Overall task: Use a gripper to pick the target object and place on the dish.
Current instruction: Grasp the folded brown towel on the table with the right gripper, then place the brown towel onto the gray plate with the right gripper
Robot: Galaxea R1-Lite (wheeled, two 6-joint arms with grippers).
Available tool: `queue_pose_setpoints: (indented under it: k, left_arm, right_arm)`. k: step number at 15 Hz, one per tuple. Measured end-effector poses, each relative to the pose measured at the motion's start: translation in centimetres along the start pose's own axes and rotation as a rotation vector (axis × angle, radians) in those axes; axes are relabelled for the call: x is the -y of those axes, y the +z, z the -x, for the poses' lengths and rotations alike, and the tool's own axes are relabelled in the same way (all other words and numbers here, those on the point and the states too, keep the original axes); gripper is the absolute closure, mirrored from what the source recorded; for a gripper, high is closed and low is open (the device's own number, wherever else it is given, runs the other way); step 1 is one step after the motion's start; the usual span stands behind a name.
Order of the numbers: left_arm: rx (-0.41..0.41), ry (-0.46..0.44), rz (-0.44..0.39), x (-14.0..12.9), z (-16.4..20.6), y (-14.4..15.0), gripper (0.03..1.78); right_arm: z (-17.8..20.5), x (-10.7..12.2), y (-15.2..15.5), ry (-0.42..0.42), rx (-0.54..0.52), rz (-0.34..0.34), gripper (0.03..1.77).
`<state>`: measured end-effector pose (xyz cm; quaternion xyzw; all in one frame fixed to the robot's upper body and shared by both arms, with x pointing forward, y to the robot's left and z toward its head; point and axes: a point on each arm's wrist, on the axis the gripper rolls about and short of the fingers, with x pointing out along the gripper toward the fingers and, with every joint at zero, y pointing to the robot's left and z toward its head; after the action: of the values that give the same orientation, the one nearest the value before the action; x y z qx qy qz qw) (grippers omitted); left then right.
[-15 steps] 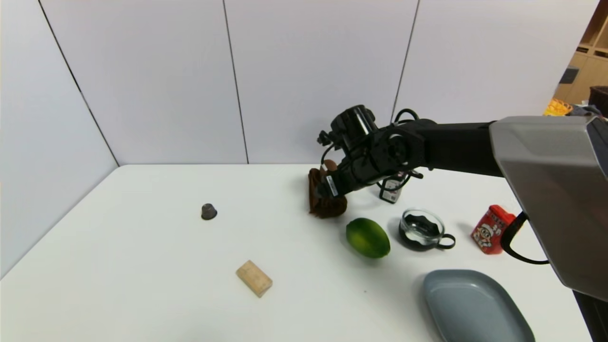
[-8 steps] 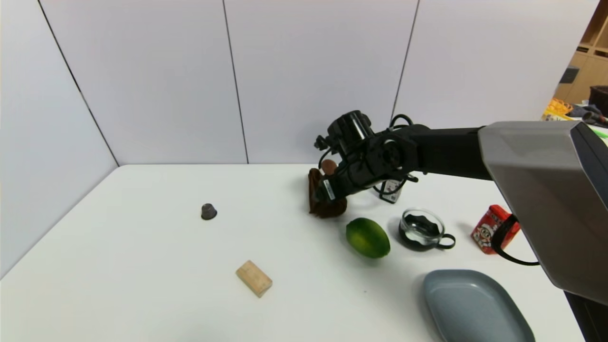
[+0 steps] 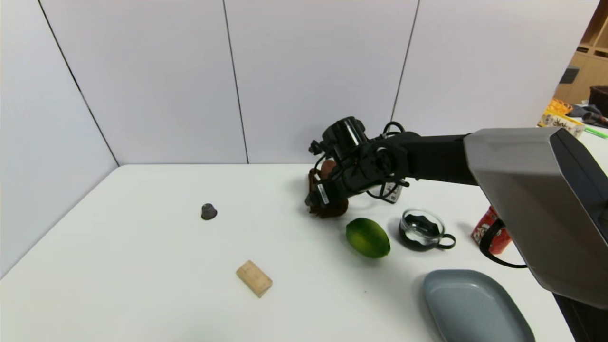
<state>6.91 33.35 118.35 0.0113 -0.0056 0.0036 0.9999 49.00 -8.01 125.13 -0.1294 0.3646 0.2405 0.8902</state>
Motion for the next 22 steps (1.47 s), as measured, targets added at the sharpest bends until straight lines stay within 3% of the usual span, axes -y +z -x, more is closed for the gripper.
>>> queue_pose_setpoints:
  k: [6, 7, 10, 13, 14, 15, 22]
  left_arm:
    - [0.000, 0.000, 0.000, 0.0, 0.0, 0.0, 0.12]
    - [0.000, 0.000, 0.000, 0.0, 0.0, 0.0, 0.12]
    - [0.000, 0.000, 0.000, 0.0, 0.0, 0.0, 0.12]
    - [0.000, 0.000, 0.000, 0.0, 0.0, 0.0, 0.12]
    - [0.000, 0.000, 0.000, 0.0, 0.0, 0.0, 0.12]
    - [0.000, 0.000, 0.000, 0.0, 0.0, 0.0, 0.12]
    - [0.000, 0.000, 0.000, 0.0, 0.0, 0.0, 0.12]
  right_arm:
    - [-0.9, 0.4, -0.4, -0.007, -0.016, -0.005, 0.09]
    - [-1.0, 0.5, -0.5, -0.009, -0.017, -0.006, 0.31]
    - [-1.0, 0.5, -0.5, -0.012, -0.018, -0.003, 0.75]
    - [-1.1, 0.5, -0.5, -0.013, -0.019, -0.002, 1.03]
    - [-1.1, 0.5, -0.5, -0.015, -0.018, -0.002, 1.28]
    - [-1.0, 0.4, -0.5, -0.015, -0.016, -0.001, 1.42]
    - [1.1, 1.0, 1.3, -0.047, 0.095, 0.041, 1.42]
